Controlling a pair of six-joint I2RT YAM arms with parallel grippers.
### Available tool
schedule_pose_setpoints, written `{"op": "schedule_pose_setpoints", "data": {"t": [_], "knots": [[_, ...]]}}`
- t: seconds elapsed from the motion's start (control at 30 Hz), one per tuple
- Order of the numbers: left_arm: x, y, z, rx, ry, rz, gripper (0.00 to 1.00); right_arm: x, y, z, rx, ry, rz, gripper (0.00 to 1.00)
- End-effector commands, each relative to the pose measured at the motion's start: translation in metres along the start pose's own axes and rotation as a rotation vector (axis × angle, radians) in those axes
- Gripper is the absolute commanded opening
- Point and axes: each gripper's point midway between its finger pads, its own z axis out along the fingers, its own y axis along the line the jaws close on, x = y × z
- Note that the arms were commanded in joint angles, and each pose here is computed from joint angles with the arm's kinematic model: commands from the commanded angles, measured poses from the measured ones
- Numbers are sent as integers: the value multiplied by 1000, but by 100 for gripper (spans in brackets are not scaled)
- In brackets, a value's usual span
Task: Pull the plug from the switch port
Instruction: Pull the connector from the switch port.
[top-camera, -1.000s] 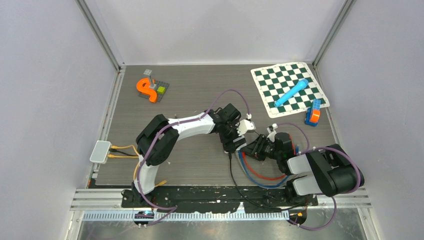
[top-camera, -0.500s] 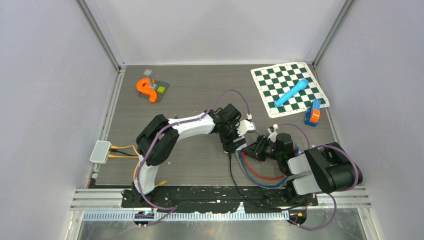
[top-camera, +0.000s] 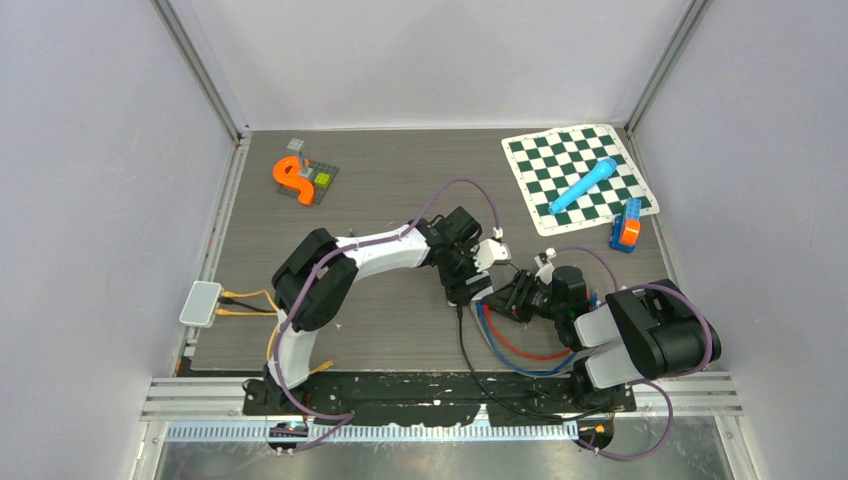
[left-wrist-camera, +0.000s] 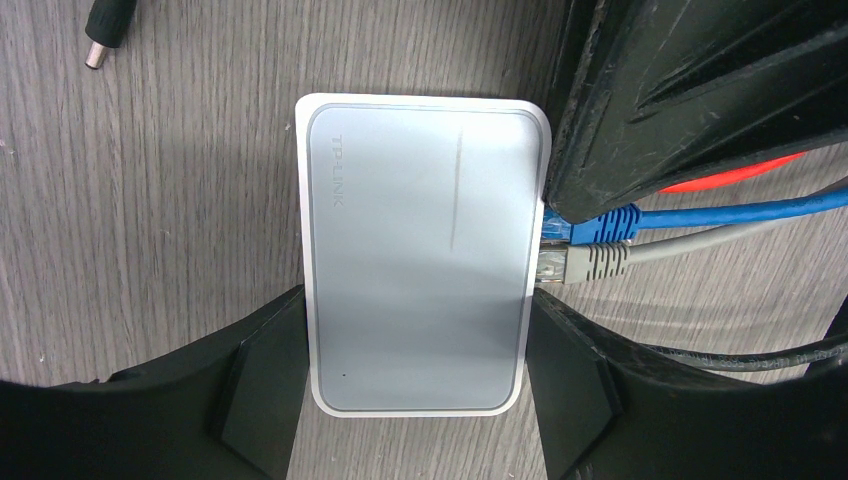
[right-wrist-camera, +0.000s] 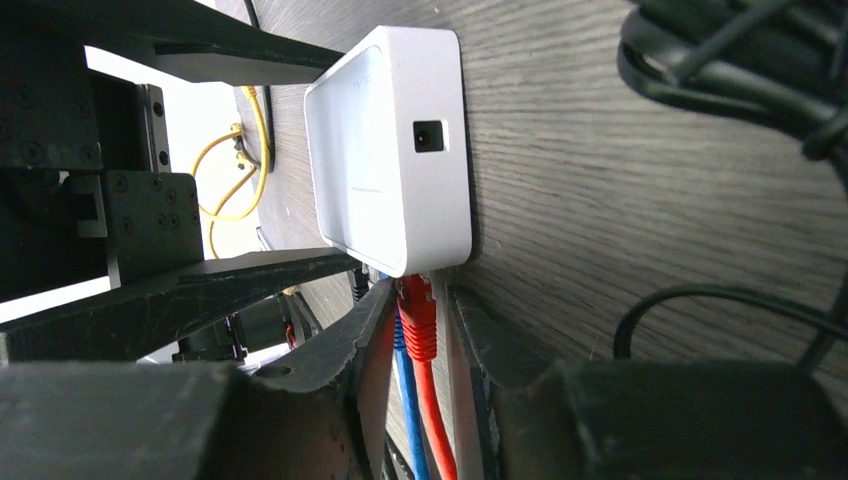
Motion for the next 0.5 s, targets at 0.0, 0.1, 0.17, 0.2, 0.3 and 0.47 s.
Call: {"op": "schedule_pose_setpoints", "data": {"t": [0.0, 0.1, 0.17, 0.2, 0.3, 0.47], "knots": [[-10, -6, -8, 27, -34, -4, 59, 9, -12, -4, 26, 13, -7, 29], [-10, -6, -8, 28, -34, -5, 59, 8, -11, -3, 20, 12, -6, 27], [-10, -7, -8, 29, -34, -5, 59, 6, -8, -2, 13, 8, -5, 27], [-10, -7, -9, 29, -36, -4, 59, 5, -7, -1, 11, 6, -3, 27], [-10, -7, -8, 32, -36, -4, 59, 1, -5, 1, 10, -4, 10, 28], [-8, -9, -8, 38, -31, -8, 59, -6, -5, 3, 17, -32, 28, 29]]}}
